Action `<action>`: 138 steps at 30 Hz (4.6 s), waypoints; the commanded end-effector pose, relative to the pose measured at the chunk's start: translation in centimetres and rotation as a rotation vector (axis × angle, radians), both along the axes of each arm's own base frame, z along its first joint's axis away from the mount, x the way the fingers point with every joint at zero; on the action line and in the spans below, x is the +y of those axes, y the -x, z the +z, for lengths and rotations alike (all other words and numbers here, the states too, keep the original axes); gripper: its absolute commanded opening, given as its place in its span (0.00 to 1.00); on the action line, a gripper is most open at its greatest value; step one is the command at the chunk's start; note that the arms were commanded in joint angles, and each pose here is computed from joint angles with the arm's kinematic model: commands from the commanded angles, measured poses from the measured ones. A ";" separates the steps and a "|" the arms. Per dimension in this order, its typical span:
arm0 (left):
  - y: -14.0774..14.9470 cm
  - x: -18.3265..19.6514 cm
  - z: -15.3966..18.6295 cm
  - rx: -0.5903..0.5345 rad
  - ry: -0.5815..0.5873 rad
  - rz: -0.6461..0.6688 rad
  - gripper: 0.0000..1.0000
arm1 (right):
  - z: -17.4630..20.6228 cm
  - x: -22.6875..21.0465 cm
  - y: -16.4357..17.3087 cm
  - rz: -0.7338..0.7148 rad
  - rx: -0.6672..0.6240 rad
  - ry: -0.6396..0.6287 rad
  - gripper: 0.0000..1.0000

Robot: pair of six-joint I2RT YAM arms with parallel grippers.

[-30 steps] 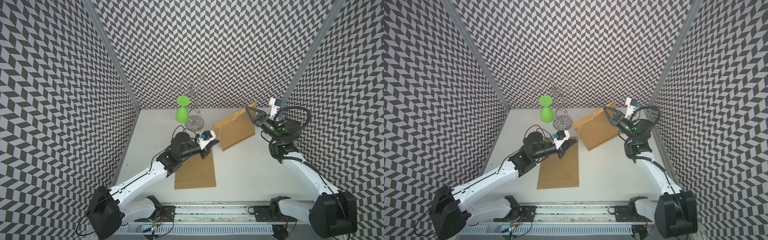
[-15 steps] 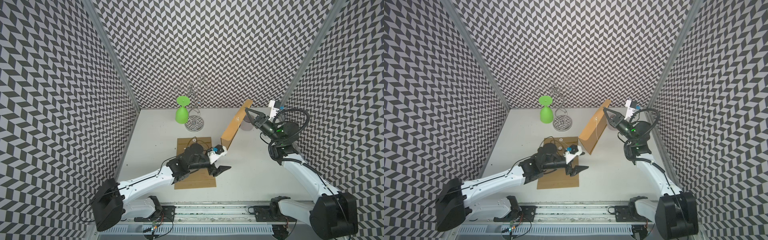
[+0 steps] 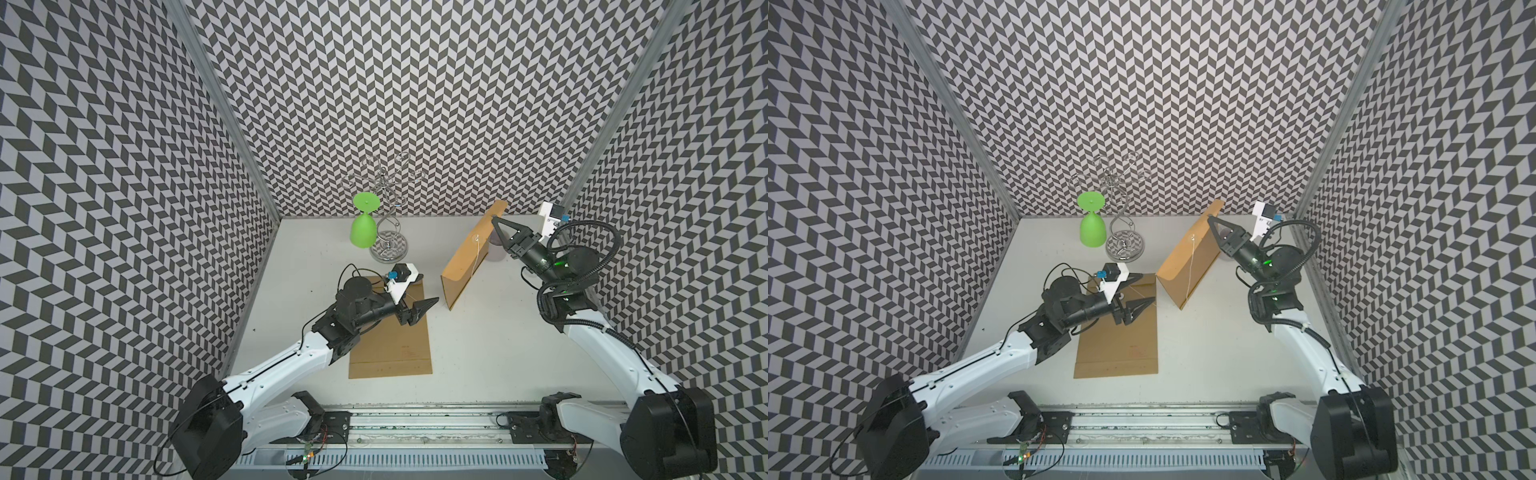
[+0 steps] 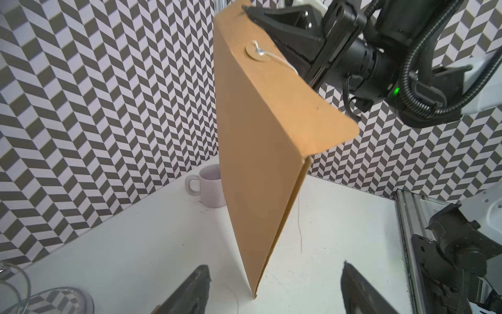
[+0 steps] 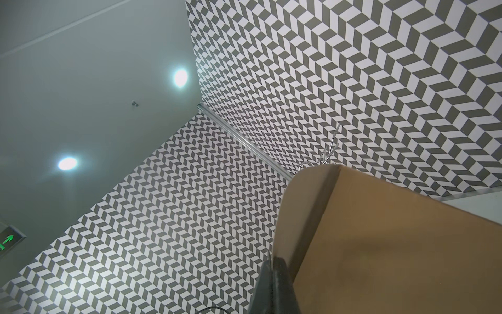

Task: Close the mouth of the file bag
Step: Adjust the file bag.

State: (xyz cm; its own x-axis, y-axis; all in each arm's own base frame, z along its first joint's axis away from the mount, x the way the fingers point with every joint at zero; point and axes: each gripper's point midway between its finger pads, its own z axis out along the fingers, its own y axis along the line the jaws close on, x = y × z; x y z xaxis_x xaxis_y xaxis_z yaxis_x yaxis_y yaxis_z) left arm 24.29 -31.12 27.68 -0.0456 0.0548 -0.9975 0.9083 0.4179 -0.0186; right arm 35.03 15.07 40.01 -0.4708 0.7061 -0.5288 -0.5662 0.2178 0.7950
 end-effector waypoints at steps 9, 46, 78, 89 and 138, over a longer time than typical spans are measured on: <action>-2.3 -1.7 4.1 -0.152 0.126 0.123 0.59 | 1.9 0.0 0.7 0.022 -0.057 -0.041 0.00; -4.2 3.1 13.5 -0.435 -0.103 -0.017 0.00 | 10.5 -2.8 1.8 -0.128 -0.345 0.603 0.99; -6.5 4.1 17.2 -0.380 -0.045 0.002 0.00 | 6.4 -0.5 4.0 0.197 -0.402 0.461 0.81; -7.1 4.2 17.4 -0.349 -0.024 -0.005 0.00 | 5.0 0.1 4.6 0.276 -0.410 0.462 0.55; -5.1 4.6 19.2 -0.007 0.285 -0.239 0.50 | 7.1 3.8 7.4 0.418 -0.405 0.357 0.00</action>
